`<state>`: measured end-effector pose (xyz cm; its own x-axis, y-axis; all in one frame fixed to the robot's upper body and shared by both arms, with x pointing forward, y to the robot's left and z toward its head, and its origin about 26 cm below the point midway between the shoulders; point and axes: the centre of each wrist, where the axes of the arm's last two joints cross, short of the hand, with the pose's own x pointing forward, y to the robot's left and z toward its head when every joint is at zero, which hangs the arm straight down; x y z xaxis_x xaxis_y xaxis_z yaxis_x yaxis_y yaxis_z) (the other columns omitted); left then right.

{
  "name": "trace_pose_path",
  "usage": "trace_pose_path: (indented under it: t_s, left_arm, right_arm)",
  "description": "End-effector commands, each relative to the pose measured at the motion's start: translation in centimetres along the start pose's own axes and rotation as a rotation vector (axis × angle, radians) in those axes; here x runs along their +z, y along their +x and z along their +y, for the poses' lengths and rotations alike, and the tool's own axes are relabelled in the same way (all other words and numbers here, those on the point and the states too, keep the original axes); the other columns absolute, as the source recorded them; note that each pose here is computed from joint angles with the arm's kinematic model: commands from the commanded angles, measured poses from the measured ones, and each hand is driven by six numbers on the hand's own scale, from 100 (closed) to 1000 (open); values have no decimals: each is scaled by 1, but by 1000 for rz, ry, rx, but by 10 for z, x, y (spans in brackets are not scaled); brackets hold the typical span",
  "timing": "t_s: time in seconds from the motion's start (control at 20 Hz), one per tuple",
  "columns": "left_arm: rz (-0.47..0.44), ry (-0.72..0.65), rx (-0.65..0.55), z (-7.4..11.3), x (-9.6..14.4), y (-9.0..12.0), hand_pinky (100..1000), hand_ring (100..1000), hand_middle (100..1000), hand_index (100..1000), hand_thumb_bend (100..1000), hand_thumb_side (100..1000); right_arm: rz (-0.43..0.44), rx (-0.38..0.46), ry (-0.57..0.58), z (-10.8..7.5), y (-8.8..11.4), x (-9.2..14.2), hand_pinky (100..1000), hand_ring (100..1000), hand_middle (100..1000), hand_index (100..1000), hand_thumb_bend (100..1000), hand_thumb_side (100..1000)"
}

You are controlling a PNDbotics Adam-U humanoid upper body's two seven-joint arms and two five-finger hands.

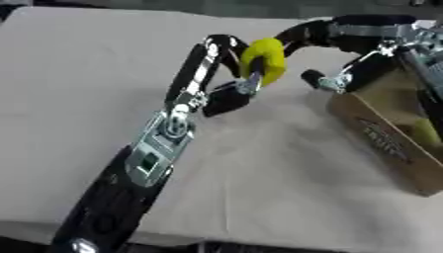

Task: Pick up the objects with one hand, pass them to the other hand, and then place them into the box on the other side of the table.

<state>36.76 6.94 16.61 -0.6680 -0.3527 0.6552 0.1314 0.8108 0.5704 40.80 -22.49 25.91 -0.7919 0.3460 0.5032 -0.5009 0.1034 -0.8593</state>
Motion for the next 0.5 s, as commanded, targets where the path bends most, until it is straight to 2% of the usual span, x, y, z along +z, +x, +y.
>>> trace_pose_path:
  t_s: [0.05,0.35,0.5]
  left_arm:
    - [-23,16,-2,2,-6,6,623,425,486,591,100,312]
    - [-24,8,9,-2,-7,6,626,425,486,592,100,312]
    - [-19,4,11,-5,-7,5,626,424,486,592,100,314]
  right_arm:
    - [-8,30,-17,-12,12,6,1000,895,969,950,100,203]
    - [-14,35,-37,-14,15,5,1000,874,954,953,100,223]
    - [-21,21,-38,-14,15,3,1000,864,951,950,100,276]
